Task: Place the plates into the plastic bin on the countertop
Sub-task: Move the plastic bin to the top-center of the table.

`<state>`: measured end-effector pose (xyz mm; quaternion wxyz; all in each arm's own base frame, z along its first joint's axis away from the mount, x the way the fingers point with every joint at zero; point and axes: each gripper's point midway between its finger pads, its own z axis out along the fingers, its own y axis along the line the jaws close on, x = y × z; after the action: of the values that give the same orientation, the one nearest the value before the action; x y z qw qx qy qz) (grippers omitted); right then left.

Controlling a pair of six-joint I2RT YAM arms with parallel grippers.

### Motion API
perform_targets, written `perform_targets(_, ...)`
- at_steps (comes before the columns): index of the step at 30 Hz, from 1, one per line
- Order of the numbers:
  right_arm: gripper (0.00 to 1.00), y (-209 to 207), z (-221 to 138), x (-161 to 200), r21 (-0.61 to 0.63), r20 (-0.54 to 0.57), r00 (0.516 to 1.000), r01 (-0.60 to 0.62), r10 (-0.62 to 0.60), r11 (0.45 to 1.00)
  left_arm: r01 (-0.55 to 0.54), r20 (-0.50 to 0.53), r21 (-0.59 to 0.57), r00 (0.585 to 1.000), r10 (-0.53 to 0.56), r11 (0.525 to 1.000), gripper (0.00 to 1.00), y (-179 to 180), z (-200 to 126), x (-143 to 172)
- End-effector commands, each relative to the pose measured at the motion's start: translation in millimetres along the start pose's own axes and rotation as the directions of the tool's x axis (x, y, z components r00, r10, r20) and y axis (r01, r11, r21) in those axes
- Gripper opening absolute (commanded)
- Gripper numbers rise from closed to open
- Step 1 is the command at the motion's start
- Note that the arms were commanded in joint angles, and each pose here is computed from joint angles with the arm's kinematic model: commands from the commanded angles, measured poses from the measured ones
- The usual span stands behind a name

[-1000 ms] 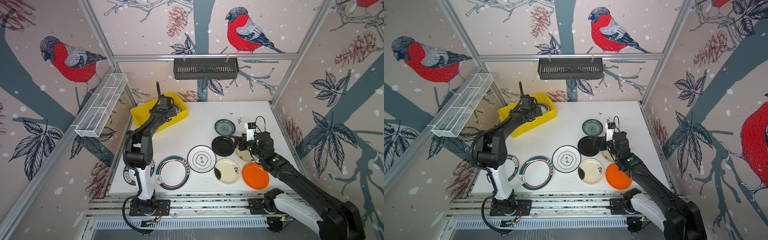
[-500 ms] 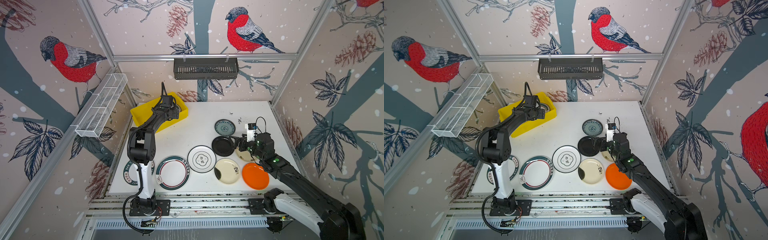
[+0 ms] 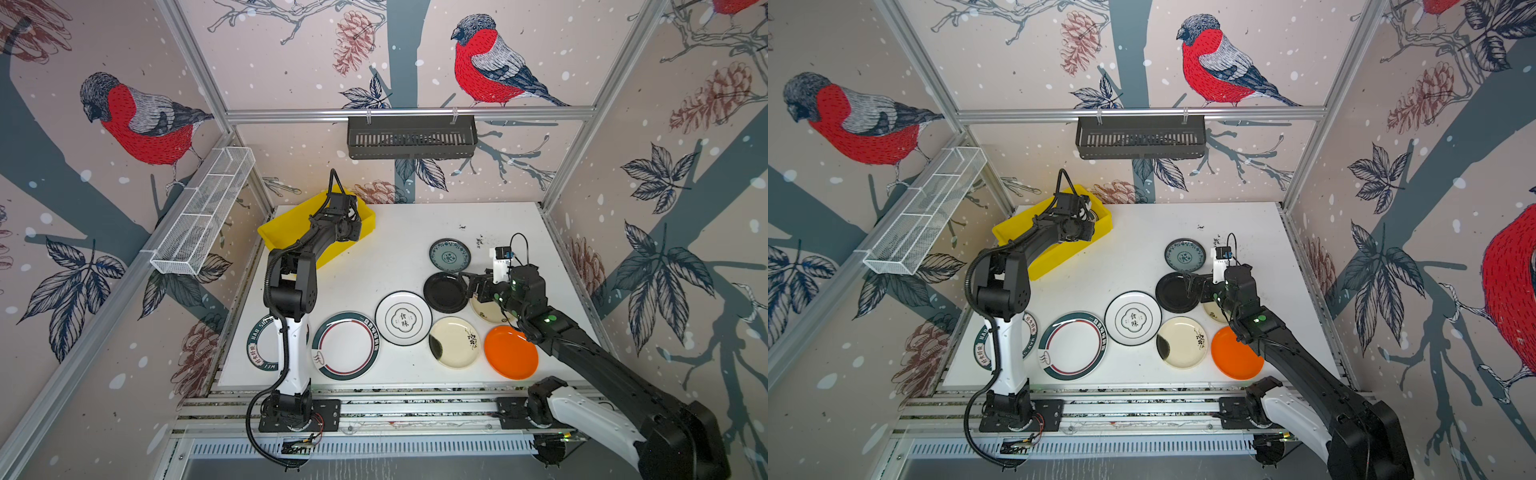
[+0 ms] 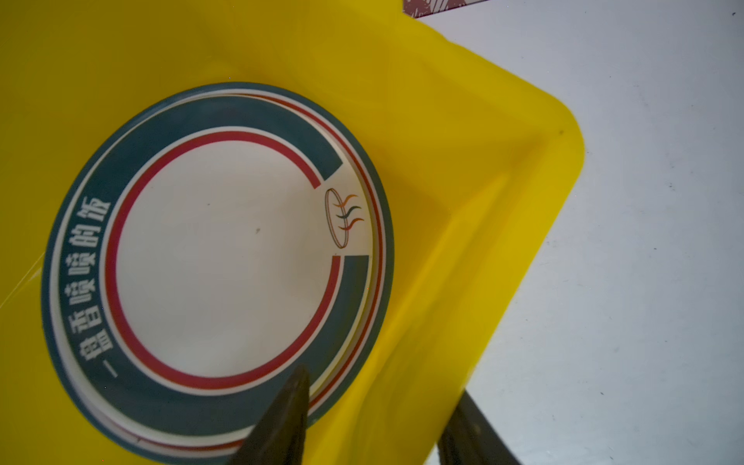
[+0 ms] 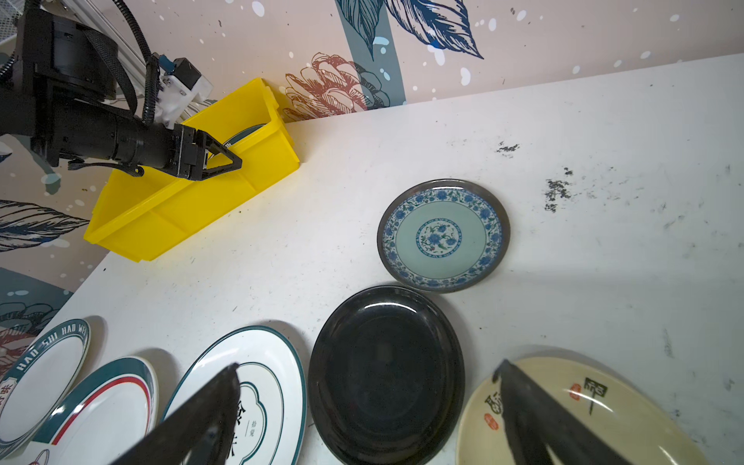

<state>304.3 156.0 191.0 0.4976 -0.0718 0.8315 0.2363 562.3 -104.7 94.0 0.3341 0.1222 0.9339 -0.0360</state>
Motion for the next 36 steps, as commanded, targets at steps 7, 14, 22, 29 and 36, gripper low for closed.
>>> perform_targets(7,1.00,-3,2,-5,0.020,0.014,1.000,-0.003,0.003,1.000,-0.011,-0.096,0.066,0.995,0.017,0.998,0.43,-54,1,38)
perform_targets(14,1.00,-4,1,-4,0.024,0.008,1.000,-0.011,0.011,1.000,-0.079,-0.090,0.133,0.992,0.091,0.988,0.36,-105,-5,45)
perform_targets(22,1.00,-6,-4,-3,0.034,0.014,1.000,-0.020,0.019,0.999,-0.138,-0.071,0.155,0.986,0.150,0.978,0.27,-135,0,44)
perform_targets(29,1.00,-6,-6,0,0.033,0.006,1.000,-0.027,0.027,0.999,-0.161,-0.028,0.193,0.985,0.170,0.968,0.26,-150,-3,31)
perform_targets(36,1.00,8,-6,17,-0.060,-0.074,0.997,-0.024,0.020,0.998,-0.154,0.060,0.180,0.988,0.145,0.972,0.64,-149,-34,10)
